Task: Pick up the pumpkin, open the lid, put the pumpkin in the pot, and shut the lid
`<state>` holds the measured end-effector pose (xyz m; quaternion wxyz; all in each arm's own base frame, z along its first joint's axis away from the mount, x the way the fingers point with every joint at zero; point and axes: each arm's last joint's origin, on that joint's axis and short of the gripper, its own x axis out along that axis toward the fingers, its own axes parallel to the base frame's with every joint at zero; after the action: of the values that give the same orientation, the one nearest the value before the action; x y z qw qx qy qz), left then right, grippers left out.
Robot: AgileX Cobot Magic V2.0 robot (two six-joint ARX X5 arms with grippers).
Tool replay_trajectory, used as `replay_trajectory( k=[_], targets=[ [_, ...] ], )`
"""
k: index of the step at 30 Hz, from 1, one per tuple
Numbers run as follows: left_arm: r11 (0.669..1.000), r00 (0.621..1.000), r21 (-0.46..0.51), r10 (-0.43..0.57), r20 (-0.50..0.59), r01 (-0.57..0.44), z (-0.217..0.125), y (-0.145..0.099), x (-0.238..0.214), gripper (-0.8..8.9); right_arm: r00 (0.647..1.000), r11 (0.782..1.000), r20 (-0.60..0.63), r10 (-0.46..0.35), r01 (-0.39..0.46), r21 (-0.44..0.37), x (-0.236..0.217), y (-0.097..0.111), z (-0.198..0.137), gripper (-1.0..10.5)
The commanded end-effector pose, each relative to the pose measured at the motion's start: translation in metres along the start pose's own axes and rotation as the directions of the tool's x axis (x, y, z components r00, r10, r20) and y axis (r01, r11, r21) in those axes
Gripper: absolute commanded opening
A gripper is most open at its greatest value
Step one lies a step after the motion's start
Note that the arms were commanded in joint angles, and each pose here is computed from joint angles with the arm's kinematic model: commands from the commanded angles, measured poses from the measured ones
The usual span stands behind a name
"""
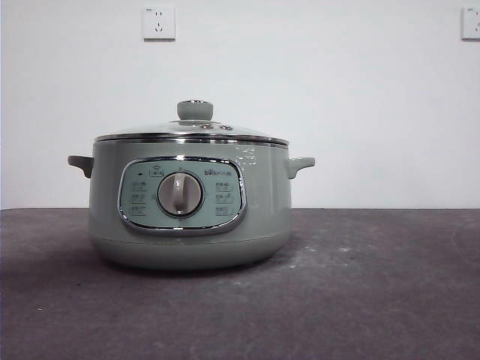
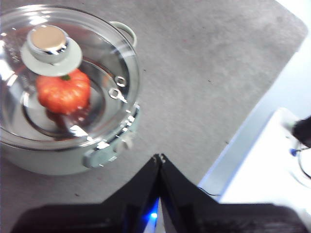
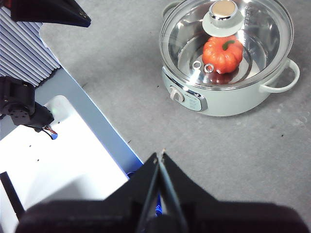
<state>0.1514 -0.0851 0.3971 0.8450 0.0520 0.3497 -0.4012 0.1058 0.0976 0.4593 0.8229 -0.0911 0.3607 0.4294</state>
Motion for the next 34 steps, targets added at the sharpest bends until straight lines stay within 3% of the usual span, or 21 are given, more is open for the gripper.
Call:
replay_trajectory(
  k=[1, 4, 7, 12, 18, 20, 27, 34],
  targets=[
    [0.996, 0.996, 0.064, 0.06, 0.063, -0.064, 0.002, 0.003, -0.008, -0.03, 1.0, 1.0, -0.014, -0.001, 0.002, 0.009, -0.001, 0.0, -0.003, 0.0],
    [0.982, 0.972, 0.12, 0.122, 0.202, -0.148, 0.006, 0.007, -0.025, -0.03, 1.0, 1.0, -0.013, -0.001, 0.002, 0.009, -0.001, 0.0, -0.003, 0.0],
    [0.959, 0.911, 0.118, 0.2, 0.361, -0.258, 0.005, 0.01, -0.045, -0.03, 1.0, 1.0, -0.009, -0.002, 0.002, 0.008, -0.002, 0.001, -0.003, 0.0],
    [0.893, 0.752, 0.088, 0.315, 0.579, -0.441, -0.018, 0.016, -0.061, -0.03, 1.0, 1.0, -0.007, -0.002, 0.002, 0.007, -0.003, 0.001, -0.004, 0.0],
    [0.814, 0.604, 0.026, 0.408, 0.684, -0.58, -0.076, 0.023, -0.043, -0.03, 1.0, 1.0, -0.007, -0.002, 0.002, 0.007, -0.003, 0.001, -0.004, 0.0],
    [0.8, 0.586, 0.005, 0.435, 0.684, -0.601, -0.096, 0.026, -0.031, -0.03, 1.0, 1.0, -0.007, -0.002, 0.002, 0.007, -0.003, 0.001, -0.004, 0.0],
    [0.771, 0.577, -0.063, 0.526, 0.625, -0.634, -0.162, 0.038, 0.014, -0.03, 1.0, 1.0, -0.003, -0.002, 0.002, 0.006, -0.005, 0.001, -0.004, 0.0],
    [0.742, 0.565, -0.136, 0.603, 0.563, -0.656, -0.206, 0.05, 0.047, -0.03, 1.0, 1.0, -0.001, -0.002, 0.002, 0.006, -0.005, 0.002, -0.005, 0.0]
  ],
)
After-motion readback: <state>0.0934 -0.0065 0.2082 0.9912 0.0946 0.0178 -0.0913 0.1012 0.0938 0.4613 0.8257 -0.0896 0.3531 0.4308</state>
